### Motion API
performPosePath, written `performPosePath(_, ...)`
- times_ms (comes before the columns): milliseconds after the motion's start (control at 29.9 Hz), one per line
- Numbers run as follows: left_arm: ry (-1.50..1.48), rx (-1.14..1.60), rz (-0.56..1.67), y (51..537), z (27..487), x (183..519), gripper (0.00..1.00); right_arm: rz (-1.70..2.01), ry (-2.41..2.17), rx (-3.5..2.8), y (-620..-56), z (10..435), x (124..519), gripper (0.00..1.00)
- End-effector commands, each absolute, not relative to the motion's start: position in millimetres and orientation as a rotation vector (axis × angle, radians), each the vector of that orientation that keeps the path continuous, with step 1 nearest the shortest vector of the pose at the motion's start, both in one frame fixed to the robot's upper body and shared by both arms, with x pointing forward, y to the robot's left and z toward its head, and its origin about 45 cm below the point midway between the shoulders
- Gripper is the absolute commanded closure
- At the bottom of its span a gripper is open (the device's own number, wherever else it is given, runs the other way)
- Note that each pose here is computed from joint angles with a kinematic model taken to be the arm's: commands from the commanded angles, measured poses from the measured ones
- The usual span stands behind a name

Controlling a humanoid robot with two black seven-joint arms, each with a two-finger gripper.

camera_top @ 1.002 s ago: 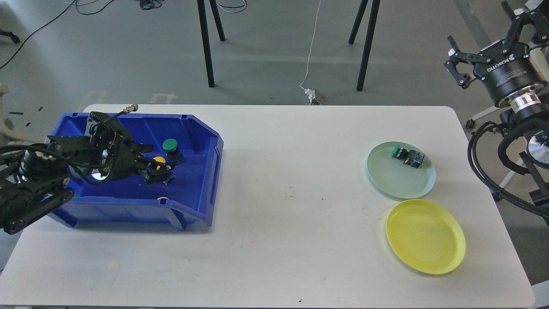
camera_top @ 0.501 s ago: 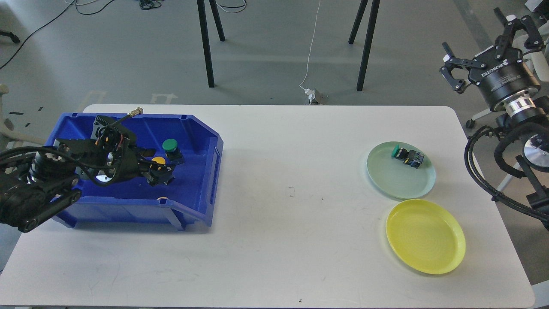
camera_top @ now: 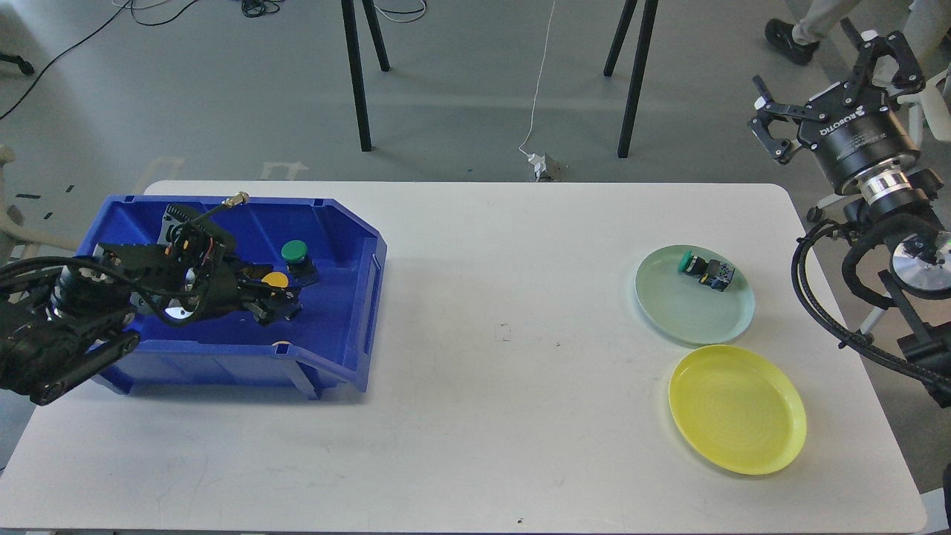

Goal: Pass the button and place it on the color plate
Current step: 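Grasp the yellow button module in the bin with the left gripper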

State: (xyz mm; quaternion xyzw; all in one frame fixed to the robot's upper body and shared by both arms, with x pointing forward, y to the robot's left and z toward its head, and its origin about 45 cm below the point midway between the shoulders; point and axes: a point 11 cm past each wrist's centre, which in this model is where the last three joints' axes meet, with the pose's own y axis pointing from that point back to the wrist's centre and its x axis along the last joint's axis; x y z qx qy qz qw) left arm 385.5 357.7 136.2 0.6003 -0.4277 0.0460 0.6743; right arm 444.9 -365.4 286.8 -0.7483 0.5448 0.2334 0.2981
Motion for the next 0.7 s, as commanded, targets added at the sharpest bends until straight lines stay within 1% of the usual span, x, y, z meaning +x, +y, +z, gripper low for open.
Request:
performPosePath(0,-0.962,1.355,0.105,358.6,136.1,385.5,0.54,0.621,1.449,-1.988,-365.7,286.4,444.9,0.02)
performPosePath(167,-0.961,1.359,0.108,359.4,136.1,385.8,0.55,0.62,1.449,-1.986,-366.0,286.7,444.9,0.02)
performPosePath(367,-0.963,1.359,0.11,359.4,137.3,386.4,0.6,0.616,1.45,-1.983,-367.5,288.0,444.9,0.02)
performPosePath(568,-0.992,1.341,0.137,360.2,158.1,396.7,0.6,0.613,1.448,-1.985,-367.3,289.0,445.1,0.02)
performPosePath(668,-1.01,1.3,0.118,362.0,171.3,391.6,0.6,0.615,1.45,-1.986,-367.3,288.3,445.1,0.02)
